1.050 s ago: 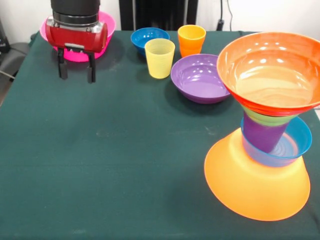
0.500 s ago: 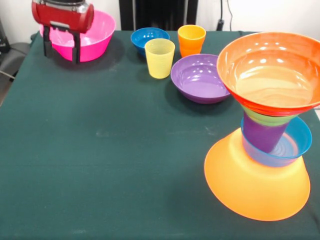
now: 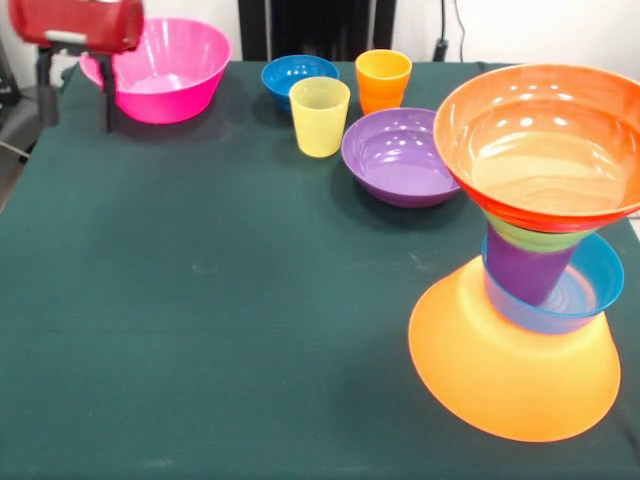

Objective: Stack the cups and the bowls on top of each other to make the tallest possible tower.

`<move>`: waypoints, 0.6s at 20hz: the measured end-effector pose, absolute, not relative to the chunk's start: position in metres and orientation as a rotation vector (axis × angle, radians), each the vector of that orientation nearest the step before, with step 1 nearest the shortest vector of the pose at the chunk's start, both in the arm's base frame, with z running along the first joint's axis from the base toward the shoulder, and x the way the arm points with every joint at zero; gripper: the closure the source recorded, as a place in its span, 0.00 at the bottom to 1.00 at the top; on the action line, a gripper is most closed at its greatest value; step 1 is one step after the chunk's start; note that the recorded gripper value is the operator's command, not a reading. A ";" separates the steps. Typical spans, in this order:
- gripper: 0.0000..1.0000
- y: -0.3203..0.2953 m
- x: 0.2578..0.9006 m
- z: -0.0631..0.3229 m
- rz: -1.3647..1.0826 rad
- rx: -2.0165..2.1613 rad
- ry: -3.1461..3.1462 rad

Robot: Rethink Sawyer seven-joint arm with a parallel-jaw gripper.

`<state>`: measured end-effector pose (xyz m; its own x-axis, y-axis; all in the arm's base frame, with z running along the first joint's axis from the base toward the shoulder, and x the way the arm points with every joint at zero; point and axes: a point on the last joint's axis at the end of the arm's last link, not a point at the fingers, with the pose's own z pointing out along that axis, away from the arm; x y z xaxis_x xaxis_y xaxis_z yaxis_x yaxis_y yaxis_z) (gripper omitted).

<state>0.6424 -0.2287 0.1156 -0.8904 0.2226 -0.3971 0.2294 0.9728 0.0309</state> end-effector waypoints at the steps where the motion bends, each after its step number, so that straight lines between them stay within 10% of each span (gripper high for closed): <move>1: 0.00 -0.236 0.662 0.119 0.047 0.343 2.666; 12: 0.00 -0.211 0.724 0.142 0.169 0.284 2.600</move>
<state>0.7238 -0.2108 0.1419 -0.8453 0.2327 -0.4809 0.1686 0.9703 0.1732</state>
